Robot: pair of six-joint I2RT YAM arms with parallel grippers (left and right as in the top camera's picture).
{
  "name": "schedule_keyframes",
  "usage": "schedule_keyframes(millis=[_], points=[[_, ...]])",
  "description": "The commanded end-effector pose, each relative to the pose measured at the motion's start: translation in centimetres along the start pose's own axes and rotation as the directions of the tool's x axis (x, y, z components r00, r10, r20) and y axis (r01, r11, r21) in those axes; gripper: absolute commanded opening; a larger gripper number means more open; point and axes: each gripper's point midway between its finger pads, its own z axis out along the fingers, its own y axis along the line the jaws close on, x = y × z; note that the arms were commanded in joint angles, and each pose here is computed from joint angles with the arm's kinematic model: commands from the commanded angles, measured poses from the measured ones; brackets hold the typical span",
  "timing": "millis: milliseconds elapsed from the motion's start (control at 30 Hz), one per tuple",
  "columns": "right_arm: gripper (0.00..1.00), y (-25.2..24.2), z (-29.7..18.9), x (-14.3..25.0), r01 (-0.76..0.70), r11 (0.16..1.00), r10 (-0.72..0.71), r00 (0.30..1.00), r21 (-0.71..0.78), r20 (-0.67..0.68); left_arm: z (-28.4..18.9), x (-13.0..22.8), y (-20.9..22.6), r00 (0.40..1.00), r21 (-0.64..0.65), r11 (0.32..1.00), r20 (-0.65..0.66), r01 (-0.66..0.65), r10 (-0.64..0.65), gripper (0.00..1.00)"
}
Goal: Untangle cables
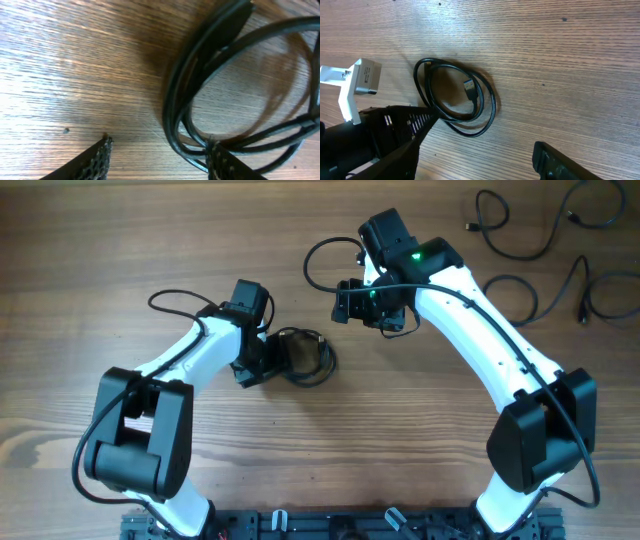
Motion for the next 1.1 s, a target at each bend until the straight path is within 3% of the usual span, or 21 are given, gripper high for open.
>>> schedule_keyframes(millis=[0,367,533,667,933,1067], points=[[0.75,-0.2,0.8,0.3,0.011,1.000,-0.011,1.000,0.008,-0.020,0.6,-0.6,1.4,0.999,-0.076,0.997,0.034,0.011,-0.008,0.55],[0.75,-0.3,0.8,0.3,0.012,1.000,-0.012,1.000,0.009,-0.020,0.6,-1.0,1.4,0.999,-0.090,0.996,0.055,0.003,0.002,0.04],[0.76,-0.3,0.8,0.3,0.012,1.000,-0.012,1.000,0.009,-0.020,0.6,-0.9,1.3,0.999,-0.082,0.997,0.049,0.003,0.001,0.04],[0.75,-0.2,0.8,0.2,0.009,1.000,-0.009,1.000,0.007,-0.015,0.0,-0.3,-0.1,1.000,-0.004,1.000,0.024,-0.004,0.004,0.04],[0.77,-1.0,0.5,-0.4,-0.040,0.999,0.040,0.999,0.003,-0.006,-5.1,0.2,-1.1,0.994,0.056,0.998,0.103,-0.022,0.016,0.04],[0.77,-1.9,-1.2,-1.1,-0.083,0.991,0.080,0.996,-0.102,-0.036,-6.9,0.9,-1.3,0.992,0.076,0.997,0.124,-0.011,0.002,0.04]])
